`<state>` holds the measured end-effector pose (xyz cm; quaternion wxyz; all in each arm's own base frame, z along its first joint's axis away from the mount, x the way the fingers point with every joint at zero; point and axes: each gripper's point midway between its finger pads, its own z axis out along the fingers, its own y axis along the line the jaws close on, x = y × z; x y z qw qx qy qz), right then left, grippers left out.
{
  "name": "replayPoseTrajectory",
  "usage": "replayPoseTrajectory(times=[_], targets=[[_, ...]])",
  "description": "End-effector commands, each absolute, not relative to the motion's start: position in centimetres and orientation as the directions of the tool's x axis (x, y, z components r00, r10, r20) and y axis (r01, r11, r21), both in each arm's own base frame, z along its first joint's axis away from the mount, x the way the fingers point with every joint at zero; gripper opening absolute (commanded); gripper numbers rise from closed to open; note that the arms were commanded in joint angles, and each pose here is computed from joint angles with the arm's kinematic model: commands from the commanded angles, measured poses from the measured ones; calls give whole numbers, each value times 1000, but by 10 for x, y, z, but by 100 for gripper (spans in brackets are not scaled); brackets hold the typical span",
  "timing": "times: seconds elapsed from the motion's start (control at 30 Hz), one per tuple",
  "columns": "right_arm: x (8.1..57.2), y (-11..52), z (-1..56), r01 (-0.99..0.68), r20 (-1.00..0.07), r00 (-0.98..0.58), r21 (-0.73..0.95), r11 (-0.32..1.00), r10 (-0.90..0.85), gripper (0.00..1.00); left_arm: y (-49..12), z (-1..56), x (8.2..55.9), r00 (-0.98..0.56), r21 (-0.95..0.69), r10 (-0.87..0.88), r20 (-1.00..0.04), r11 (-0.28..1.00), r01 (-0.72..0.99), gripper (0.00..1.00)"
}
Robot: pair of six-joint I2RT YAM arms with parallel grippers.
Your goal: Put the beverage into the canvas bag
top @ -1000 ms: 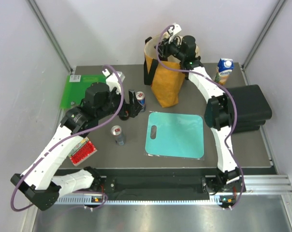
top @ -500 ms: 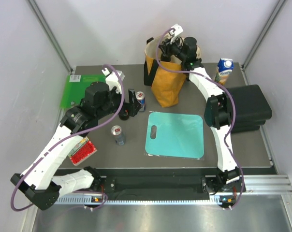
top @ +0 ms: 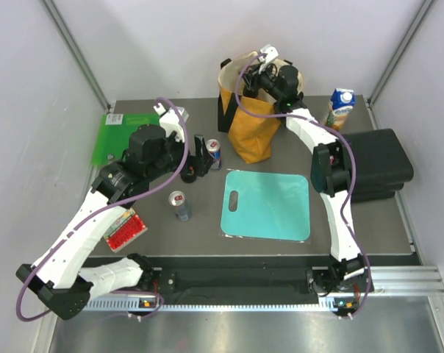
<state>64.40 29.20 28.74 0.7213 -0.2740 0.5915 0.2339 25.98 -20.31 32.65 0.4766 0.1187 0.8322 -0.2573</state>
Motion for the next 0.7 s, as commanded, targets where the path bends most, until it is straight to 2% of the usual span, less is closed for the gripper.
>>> replayPoseTrajectory(times=[0.0, 0.1, 0.23, 0.43, 0.67], targets=[[615, 285, 396, -616, -893, 445, -245, 748, 74, 34, -200, 344, 261, -471, -309, -72, -879, 839, 448, 97], [608, 280, 418, -605, -885, 458, -238, 760, 88, 46, -202, 344, 260, -477, -317, -75, -876, 834, 452, 97], [599, 275, 440, -598, -885, 456, -224, 769, 97, 53, -201, 348, 259, -477, -330, -92, -874, 833, 444, 97], [585, 270, 456, -603, -902, 422, -203, 771, 92, 58, -197, 348, 254, -476, -337, -104, -874, 834, 437, 97], [545, 262, 485, -607, -922, 365, -132, 784, 127, 62, -188, 351, 251, -466, -328, -110, -878, 848, 417, 98]])
